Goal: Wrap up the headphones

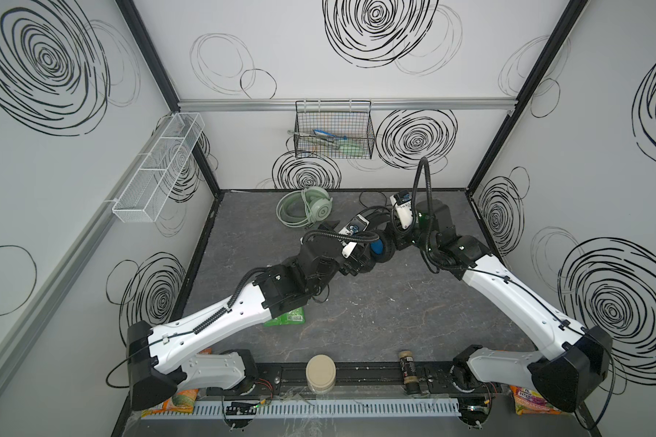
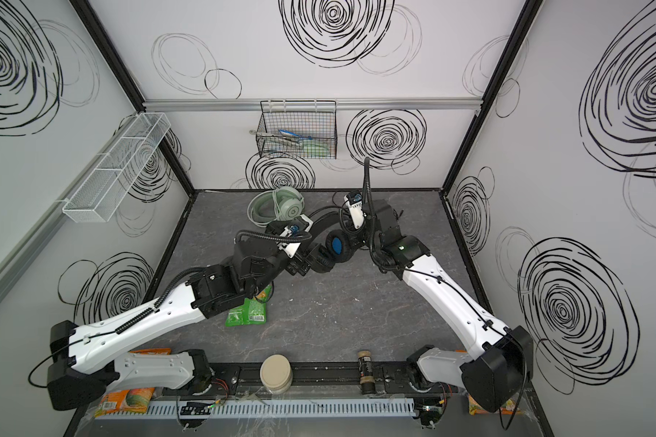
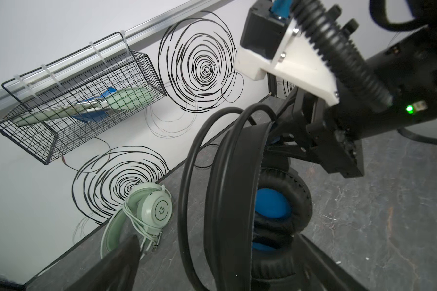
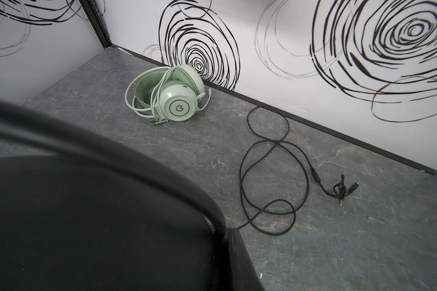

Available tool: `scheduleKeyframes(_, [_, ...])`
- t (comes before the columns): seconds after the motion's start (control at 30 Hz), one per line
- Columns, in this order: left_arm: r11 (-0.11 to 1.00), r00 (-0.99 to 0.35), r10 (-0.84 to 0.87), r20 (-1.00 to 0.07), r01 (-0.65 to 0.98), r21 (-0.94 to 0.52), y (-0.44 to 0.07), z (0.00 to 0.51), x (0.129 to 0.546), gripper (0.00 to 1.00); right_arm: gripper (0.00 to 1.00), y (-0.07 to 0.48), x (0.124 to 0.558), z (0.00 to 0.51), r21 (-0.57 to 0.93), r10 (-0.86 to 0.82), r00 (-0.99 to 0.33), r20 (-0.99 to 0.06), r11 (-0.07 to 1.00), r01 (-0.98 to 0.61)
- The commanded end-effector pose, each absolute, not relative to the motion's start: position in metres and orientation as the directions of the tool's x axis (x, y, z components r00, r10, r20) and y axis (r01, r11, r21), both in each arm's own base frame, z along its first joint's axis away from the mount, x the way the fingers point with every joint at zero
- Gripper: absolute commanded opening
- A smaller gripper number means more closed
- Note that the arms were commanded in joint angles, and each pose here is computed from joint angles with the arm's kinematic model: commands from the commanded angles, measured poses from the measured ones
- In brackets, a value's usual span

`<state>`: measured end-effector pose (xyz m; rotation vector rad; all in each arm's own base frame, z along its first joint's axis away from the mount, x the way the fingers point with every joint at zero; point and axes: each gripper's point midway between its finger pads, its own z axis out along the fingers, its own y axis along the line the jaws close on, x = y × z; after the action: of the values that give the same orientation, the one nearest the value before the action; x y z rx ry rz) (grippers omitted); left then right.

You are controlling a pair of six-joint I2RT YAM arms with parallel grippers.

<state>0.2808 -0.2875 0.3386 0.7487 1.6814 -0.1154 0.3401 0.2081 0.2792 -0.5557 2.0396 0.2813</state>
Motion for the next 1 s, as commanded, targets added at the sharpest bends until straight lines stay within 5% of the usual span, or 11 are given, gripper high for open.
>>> scheduleKeyframes(0.0, [0.792,-0.012,0.434,-0.901,0.482,0.375,-0.292,0.353,0.294,0.96,0.0,0.219,0.339,0.307,-0.004,-0.223,-0.384,-0.896,0.868,-0.496])
scheduleKeyframes(0.27, [0.859,-0.032,0.433,-0.901,0.318,0.402,-0.28,0.345,0.33,0.99,0.0,0.231,0.329,0.31,0.011,-0.212,-0.371,-0.904,0.856,-0.517])
scheduleKeyframes(0.43, [0.891,-0.038,0.397,-0.917,0.255,0.375,-0.268,0.345,0.344,0.71,0.0,0.232,0.321,0.312,0.011,-0.204,-0.338,-0.919,0.843,-0.538])
scheduleKeyframes(0.73, [0.892,-0.063,0.408,-0.911,0.238,0.384,-0.252,0.329,0.359,0.7,0.0,0.235,0.319,0.317,0.007,-0.201,-0.311,-0.929,0.831,-0.557])
scheduleKeyframes(0.97, [0.889,-0.051,0.407,-0.912,0.253,0.382,-0.252,0.329,0.364,0.32,0.0,0.239,0.316,0.321,0.0,-0.205,-0.289,-0.935,0.815,-0.579])
